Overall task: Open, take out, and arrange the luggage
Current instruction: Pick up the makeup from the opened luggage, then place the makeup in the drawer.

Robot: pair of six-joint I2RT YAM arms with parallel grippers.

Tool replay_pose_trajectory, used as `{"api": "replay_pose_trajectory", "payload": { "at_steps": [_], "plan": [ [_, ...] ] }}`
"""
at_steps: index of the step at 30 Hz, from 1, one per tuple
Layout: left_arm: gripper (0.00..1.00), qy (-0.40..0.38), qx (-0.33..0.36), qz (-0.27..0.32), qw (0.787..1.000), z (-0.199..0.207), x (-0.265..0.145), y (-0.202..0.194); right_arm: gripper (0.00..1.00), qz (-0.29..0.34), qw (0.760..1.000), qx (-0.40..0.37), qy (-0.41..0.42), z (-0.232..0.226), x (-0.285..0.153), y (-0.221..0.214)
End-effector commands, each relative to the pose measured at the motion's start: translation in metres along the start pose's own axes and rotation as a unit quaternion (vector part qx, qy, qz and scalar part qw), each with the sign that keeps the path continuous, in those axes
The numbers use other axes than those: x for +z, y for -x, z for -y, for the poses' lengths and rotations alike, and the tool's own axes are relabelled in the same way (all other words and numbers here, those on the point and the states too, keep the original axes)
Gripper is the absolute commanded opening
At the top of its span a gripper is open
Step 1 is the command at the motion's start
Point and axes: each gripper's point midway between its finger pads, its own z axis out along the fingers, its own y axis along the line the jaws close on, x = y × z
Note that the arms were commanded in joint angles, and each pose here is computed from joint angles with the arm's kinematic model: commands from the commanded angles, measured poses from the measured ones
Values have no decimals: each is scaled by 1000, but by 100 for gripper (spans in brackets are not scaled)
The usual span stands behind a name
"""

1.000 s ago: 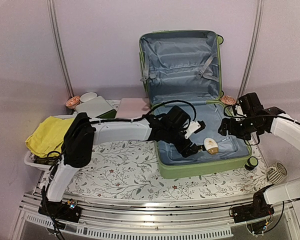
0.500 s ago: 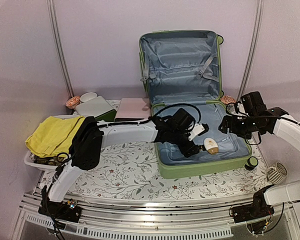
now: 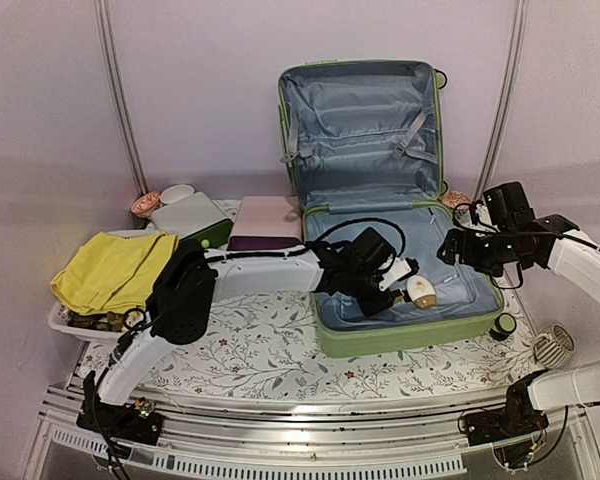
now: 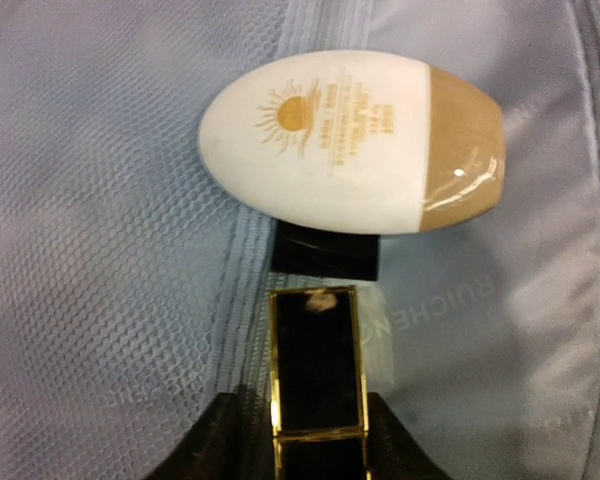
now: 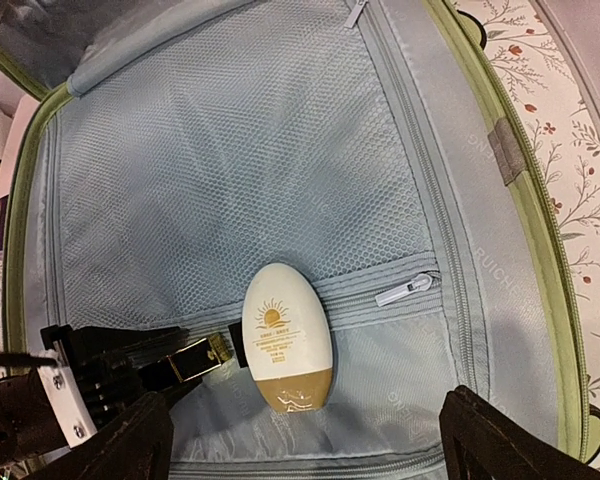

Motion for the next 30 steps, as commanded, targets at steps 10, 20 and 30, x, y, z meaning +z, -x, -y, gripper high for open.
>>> {"api": "replay_pose_trajectory", "payload": {
  "at_steps": [10,20,30],
  "plan": [
    [20,24,-34,67,997,-24,-77,53,95,17,1000,0,16,-4,-1,7],
    [18,30,-116,96,988,-73,-142,46,94,13,999,-3,39,-12,4,4],
    [20,164,-166,5,973,-191,-216,-76,94,12,998,-15,60,-21,7,7]
  ]
}}
